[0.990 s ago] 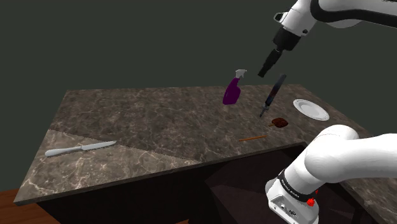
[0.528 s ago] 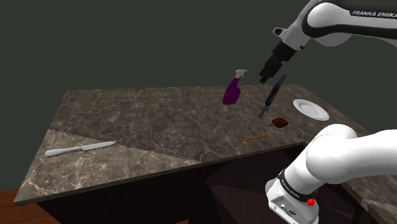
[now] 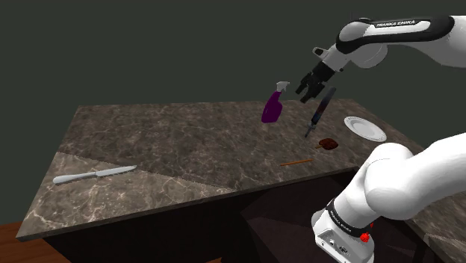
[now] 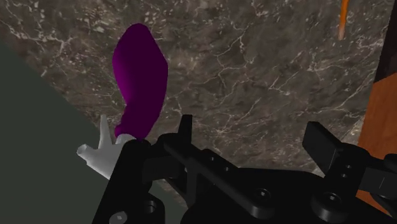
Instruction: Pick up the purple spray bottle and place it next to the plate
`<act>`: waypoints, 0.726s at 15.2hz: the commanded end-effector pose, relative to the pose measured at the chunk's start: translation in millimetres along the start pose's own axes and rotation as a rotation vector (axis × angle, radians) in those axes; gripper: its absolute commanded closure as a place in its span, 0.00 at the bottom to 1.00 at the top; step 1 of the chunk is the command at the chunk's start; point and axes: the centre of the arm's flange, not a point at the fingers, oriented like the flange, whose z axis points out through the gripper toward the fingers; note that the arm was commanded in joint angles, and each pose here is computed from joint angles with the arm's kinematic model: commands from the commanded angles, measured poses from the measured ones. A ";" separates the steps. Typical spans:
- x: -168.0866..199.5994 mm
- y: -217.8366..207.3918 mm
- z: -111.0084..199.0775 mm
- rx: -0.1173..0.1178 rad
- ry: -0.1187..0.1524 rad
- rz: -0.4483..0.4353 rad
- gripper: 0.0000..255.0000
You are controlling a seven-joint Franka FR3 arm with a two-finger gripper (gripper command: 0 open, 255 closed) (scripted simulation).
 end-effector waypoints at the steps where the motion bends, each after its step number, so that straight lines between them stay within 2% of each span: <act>1: -8.6 25.7 9.7 0.018 0.023 -0.069 0.00; 11: -23.2 154.3 84.8 0.119 0.143 -0.373 0.00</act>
